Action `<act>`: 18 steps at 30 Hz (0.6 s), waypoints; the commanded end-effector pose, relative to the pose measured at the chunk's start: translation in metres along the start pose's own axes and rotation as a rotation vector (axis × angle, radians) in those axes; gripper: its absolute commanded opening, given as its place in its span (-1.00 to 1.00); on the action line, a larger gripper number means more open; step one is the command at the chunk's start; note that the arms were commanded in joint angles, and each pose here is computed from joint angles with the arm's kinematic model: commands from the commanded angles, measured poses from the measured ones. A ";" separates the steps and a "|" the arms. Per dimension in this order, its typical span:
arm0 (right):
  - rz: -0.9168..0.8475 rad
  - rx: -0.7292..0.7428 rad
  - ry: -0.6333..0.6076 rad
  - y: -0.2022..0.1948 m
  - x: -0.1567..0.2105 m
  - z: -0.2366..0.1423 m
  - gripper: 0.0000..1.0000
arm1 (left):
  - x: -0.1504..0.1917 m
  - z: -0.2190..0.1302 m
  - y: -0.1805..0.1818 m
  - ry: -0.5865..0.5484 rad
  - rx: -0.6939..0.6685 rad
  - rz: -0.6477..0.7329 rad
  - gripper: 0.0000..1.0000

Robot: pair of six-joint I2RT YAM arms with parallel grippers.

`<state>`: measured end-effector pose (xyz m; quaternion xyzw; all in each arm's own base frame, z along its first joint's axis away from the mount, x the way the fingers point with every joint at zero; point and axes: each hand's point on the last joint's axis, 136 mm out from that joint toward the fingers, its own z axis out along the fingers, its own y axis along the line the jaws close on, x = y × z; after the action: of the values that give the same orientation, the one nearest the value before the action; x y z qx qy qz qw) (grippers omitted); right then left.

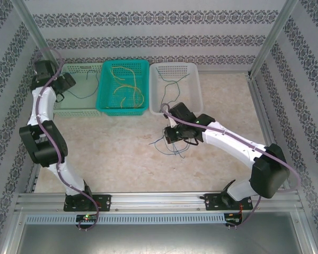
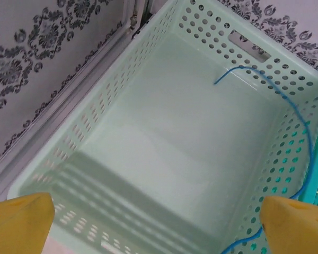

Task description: Untangle the cables

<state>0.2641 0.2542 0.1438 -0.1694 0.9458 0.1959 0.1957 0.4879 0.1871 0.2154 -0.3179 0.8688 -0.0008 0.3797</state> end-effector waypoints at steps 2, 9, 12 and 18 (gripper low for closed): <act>0.005 -0.015 0.006 -0.002 0.002 -0.010 -1.00 | 0.015 0.034 0.018 0.197 -0.022 0.032 0.99; 0.005 -0.024 0.037 -0.002 0.006 0.000 -1.00 | 0.041 0.071 0.023 0.296 -0.017 0.060 0.99; 0.008 -0.037 0.041 0.000 0.005 0.004 -1.00 | 0.053 0.070 0.036 0.325 -0.076 0.076 0.99; -0.001 -0.057 0.061 0.005 -0.001 0.014 -1.00 | 0.062 0.057 0.013 0.332 0.115 0.064 0.99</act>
<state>0.2612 0.2560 0.1296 -0.1677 0.9506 0.2053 0.1618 0.4866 0.1946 0.1061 -0.2920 0.9305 -0.0273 0.2192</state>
